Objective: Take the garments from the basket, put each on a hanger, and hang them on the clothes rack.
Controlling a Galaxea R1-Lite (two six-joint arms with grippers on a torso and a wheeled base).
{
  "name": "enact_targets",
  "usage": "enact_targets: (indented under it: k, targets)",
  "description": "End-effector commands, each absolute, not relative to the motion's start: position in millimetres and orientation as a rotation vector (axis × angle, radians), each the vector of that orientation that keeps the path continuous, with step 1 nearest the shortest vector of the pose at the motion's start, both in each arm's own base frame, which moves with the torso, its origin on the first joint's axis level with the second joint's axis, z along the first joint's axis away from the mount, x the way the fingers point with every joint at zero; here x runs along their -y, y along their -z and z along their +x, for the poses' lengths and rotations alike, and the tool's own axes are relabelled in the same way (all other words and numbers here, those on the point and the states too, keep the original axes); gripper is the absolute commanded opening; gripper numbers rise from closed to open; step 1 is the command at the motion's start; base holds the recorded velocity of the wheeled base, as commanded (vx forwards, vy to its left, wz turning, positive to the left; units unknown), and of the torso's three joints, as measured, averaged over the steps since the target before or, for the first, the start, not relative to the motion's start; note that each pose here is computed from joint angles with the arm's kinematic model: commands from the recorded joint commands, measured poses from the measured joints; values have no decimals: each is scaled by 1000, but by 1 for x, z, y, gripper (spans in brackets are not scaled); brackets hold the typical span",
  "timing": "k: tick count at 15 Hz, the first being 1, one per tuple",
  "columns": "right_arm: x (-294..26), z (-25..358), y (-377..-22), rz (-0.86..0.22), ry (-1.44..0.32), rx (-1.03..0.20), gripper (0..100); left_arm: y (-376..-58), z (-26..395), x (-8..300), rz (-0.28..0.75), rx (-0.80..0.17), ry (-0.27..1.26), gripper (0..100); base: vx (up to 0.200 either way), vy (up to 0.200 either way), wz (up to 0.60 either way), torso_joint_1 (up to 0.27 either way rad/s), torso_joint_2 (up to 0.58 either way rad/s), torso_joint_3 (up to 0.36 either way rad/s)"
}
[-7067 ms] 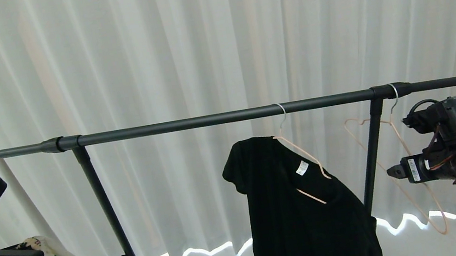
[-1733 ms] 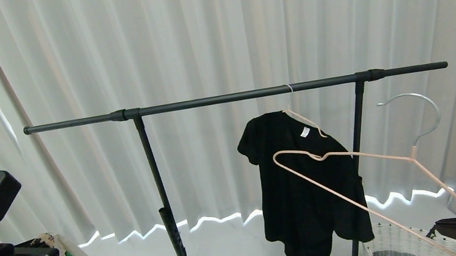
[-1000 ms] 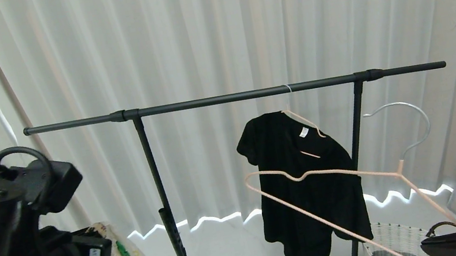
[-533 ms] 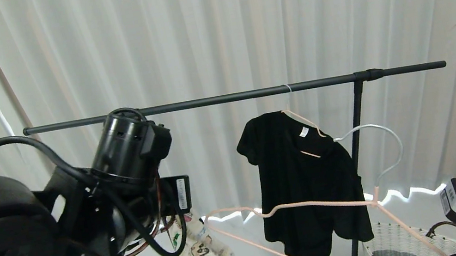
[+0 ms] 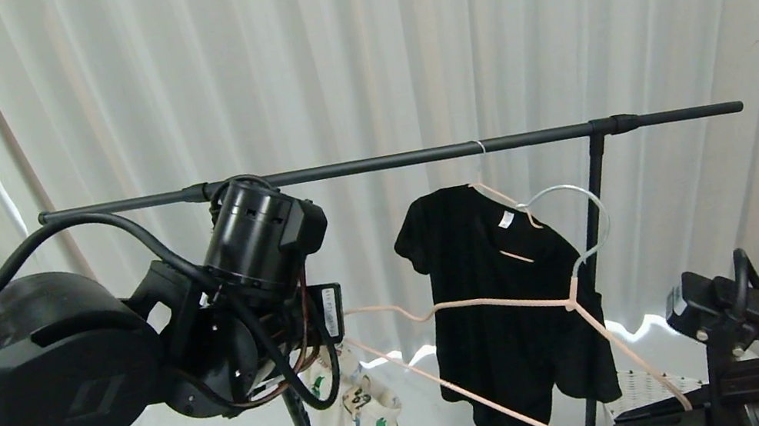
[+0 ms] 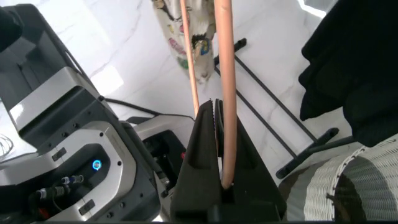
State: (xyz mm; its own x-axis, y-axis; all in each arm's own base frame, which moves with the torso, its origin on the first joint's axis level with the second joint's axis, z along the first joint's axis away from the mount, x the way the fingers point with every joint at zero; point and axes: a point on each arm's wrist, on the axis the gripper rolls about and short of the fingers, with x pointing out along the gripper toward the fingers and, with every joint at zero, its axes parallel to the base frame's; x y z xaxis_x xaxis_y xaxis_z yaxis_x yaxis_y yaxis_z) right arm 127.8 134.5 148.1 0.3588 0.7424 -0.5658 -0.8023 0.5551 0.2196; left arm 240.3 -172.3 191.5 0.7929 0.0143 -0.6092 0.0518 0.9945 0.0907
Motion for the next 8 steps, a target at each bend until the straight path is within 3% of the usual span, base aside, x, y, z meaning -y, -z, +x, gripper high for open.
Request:
enact_targets:
  k: [1,8]
  targets:
    - [-137,129,-146,-106,-1003,-685,0,-189,249,170,103,-656,-14,0,0,0,0,0,0,0]
    - [-146,134,-154,-105,-1024,-661,0,-187,257,169,120,-641,-76,0,0,0,0,0,0,0]
